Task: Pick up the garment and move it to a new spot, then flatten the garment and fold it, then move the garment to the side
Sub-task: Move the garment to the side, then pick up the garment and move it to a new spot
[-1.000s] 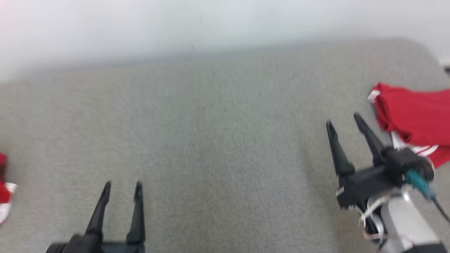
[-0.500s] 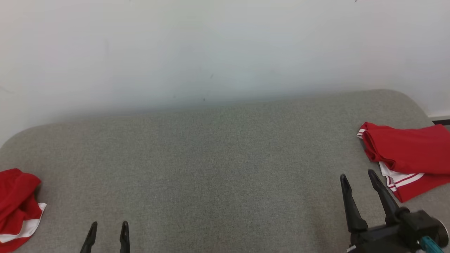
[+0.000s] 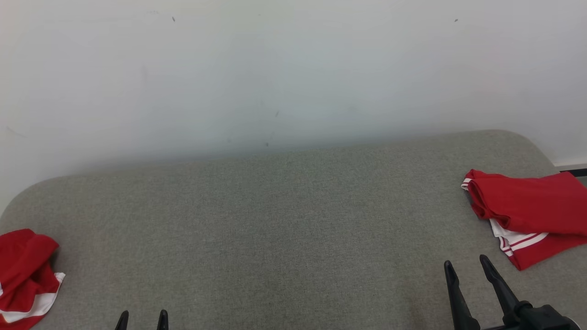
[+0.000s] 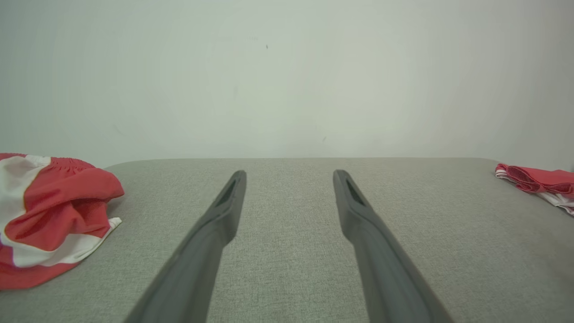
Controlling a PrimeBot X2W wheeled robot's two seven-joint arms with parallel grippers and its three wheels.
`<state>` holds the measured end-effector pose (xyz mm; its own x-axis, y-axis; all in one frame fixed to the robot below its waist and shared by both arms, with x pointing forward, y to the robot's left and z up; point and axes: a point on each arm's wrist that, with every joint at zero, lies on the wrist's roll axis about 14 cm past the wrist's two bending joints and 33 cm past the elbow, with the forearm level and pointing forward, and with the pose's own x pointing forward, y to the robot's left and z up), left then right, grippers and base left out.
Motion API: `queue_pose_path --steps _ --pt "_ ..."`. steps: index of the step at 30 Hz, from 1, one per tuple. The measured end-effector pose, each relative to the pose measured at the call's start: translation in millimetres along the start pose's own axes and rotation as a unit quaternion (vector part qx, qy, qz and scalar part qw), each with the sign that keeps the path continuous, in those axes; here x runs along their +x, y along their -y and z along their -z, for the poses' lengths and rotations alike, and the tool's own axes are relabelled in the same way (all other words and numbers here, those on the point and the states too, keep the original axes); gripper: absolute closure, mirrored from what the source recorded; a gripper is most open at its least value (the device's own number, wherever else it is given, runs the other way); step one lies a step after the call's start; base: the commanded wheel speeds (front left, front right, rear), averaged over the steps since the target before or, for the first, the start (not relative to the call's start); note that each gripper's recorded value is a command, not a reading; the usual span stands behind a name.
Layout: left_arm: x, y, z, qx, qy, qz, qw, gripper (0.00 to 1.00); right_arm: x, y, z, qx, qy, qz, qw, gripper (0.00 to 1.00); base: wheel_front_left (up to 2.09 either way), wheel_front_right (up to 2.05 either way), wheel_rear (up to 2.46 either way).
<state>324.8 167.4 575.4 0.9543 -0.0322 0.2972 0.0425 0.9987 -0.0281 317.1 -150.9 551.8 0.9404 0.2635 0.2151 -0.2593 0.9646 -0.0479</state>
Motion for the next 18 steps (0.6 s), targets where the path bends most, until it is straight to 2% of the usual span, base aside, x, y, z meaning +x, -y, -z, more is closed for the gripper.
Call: queue_pose_path --steps 18 --pt "-2.0 -4.2 7.0 0.006 -0.011 -0.002 1.000 0.00 2.5 -5.5 6.6 0.008 -0.009 -0.007 1.000 0.00 0.00 0.00 0.00"
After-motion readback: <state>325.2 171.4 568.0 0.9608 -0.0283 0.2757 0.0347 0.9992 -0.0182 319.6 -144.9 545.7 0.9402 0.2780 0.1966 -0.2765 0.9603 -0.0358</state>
